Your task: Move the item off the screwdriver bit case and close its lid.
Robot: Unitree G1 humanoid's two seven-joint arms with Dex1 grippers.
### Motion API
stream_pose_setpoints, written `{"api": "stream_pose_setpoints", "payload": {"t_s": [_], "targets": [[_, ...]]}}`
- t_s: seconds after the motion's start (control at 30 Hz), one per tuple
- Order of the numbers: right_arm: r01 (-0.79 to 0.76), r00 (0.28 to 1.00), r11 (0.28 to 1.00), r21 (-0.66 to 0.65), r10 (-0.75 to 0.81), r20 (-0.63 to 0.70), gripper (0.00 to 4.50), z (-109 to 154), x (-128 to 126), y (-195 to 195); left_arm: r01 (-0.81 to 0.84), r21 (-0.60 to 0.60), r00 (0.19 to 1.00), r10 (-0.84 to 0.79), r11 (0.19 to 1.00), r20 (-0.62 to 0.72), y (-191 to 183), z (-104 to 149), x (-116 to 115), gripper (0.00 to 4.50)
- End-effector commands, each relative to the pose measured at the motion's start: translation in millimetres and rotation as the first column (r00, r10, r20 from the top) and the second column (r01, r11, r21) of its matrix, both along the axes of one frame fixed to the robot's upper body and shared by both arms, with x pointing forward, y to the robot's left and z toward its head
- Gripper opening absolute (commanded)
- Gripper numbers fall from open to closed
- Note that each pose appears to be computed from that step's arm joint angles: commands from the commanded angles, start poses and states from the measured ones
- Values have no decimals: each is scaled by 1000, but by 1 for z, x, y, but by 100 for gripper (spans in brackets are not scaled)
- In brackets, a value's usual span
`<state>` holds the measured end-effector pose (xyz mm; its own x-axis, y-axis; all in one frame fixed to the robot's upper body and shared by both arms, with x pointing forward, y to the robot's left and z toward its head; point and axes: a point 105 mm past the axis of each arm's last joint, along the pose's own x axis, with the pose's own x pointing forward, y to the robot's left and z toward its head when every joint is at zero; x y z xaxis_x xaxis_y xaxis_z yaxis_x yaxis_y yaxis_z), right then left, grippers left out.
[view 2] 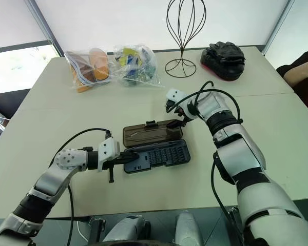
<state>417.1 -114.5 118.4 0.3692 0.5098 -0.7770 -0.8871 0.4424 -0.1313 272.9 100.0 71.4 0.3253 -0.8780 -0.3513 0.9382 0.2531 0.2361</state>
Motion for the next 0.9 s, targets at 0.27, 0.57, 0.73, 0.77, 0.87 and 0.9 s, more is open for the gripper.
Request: {"api": "stream_pose_setpoints", "payload": {"t_s": [0.27, 0.57, 0.73, 0.77, 0.87, 0.9], "targets": [[-50, 984, 994, -99, 32, -176, 62, -42, -18, -13, -71, 46, 994, 74, 996, -82, -2, -33, -12, 0], [-59, 988, 996, -73, 48, -144, 3, -43, -16, -11, -101, 52, 992, 105, 994, -76, 7, -31, -13, 0], [-18, 993, 998, -52, 24, 120, 3, -11, 11, -9, -96, 56, 992, 100, 994, -74, 7, -30, -9, 0], [-5, 983, 999, -35, 12, 184, 3, 2, 18, -9, -95, 56, 992, 99, 994, -74, 8, -30, -8, 0], [11, 950, 998, 55, -27, 311, 3, 42, 27, -7, -88, 61, 993, 93, 994, -77, 10, -31, -8, 0], [8, 943, 997, 71, -32, 331, 3, 49, 26, -6, -86, 62, 993, 91, 994, -78, 10, -31, -8, 0]]}}
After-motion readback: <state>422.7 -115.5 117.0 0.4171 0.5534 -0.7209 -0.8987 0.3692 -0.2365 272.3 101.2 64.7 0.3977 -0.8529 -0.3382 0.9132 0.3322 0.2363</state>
